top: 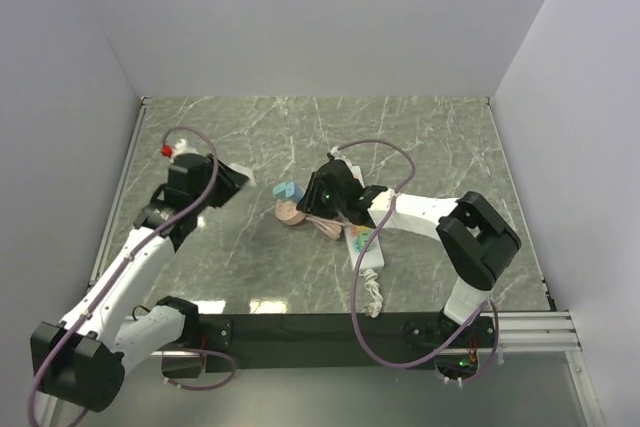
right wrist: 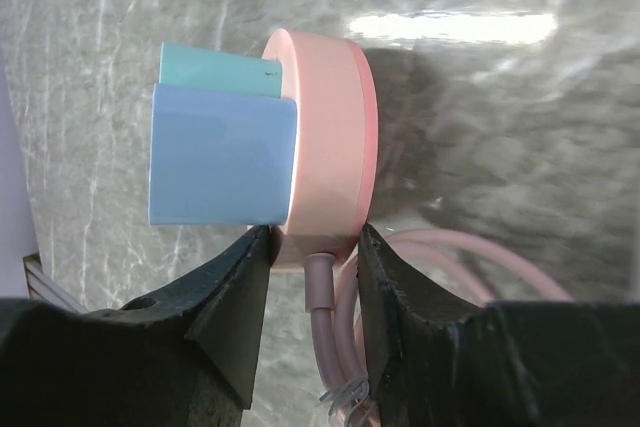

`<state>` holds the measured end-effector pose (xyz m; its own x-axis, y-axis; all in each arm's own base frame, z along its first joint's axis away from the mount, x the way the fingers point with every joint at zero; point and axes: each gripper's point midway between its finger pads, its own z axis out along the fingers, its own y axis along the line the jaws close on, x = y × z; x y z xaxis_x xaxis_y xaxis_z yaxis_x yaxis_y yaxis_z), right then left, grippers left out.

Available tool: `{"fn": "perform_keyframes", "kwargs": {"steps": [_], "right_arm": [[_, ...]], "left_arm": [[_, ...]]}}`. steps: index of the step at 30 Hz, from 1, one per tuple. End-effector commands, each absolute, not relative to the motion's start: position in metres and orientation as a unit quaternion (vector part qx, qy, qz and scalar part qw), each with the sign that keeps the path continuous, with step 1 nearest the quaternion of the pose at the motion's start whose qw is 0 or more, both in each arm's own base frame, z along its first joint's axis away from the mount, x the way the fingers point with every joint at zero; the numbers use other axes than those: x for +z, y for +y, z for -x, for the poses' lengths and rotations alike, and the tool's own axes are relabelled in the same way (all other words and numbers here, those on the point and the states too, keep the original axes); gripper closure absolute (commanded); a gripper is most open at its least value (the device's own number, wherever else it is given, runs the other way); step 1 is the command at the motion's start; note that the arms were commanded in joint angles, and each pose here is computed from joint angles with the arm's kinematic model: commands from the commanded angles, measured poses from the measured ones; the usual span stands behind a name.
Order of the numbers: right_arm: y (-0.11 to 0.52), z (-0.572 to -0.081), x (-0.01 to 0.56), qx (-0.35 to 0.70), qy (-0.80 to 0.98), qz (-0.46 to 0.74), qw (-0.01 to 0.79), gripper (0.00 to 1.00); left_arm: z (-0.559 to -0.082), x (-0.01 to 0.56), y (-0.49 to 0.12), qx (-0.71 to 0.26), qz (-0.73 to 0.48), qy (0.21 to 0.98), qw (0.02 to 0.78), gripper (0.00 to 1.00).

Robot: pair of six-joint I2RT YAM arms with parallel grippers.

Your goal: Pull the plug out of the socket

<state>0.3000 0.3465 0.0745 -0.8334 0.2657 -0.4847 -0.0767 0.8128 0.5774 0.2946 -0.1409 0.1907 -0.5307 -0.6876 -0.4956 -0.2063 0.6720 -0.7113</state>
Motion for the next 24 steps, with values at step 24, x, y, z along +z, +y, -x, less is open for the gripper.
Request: {"fn": "perform_keyframes", "kwargs": {"steps": [24], "right_arm": [[0.337,-0.265,0.140,0.397,0.882,-0.002,0.254,1.00]], "left_arm": [[-0.496,0.072,0.075,-0.296,0.441,0.748,0.398,1.00]]}}
